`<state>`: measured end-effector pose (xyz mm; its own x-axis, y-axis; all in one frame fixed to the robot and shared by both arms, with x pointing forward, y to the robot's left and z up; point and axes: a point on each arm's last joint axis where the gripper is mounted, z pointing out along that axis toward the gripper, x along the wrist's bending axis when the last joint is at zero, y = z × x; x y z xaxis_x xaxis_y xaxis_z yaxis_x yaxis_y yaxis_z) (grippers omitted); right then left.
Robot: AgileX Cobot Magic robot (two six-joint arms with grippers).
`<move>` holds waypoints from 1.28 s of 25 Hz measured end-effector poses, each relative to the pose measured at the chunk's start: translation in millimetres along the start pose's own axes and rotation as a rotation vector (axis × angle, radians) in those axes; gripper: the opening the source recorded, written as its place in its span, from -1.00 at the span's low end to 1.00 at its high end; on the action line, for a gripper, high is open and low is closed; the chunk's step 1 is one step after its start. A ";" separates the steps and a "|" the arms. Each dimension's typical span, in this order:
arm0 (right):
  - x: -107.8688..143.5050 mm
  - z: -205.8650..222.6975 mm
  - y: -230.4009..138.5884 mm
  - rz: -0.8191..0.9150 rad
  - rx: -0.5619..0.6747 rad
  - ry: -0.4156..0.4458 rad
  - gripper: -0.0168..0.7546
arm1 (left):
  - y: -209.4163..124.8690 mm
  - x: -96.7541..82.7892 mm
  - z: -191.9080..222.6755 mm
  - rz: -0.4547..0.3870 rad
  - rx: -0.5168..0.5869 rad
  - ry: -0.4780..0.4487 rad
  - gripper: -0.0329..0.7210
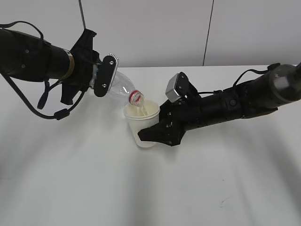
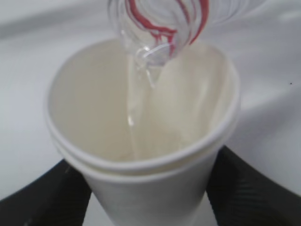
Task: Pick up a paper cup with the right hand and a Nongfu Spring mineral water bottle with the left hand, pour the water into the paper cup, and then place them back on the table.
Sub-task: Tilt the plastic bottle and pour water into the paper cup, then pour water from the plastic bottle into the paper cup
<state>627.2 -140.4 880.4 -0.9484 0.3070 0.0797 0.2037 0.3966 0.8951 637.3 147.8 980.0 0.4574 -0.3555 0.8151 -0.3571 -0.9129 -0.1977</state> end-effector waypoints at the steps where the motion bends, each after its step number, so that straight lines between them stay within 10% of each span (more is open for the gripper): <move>1: 0.1 0.0 -0.1 0.000 0.001 0.001 0.40 | -0.4 0.0 0.0 0.000 0.004 0.000 -0.03; 32: 1.5 -0.1 -1.9 -0.001 0.021 0.017 0.40 | -1.4 0.4 0.0 0.033 0.016 0.005 -0.03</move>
<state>625.4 -140.8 878.8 -0.9526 0.2919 0.0863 0.2074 0.4148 0.8860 637.9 148.9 980.6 0.4419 -0.3845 0.8105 -0.3591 -0.9037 -0.2330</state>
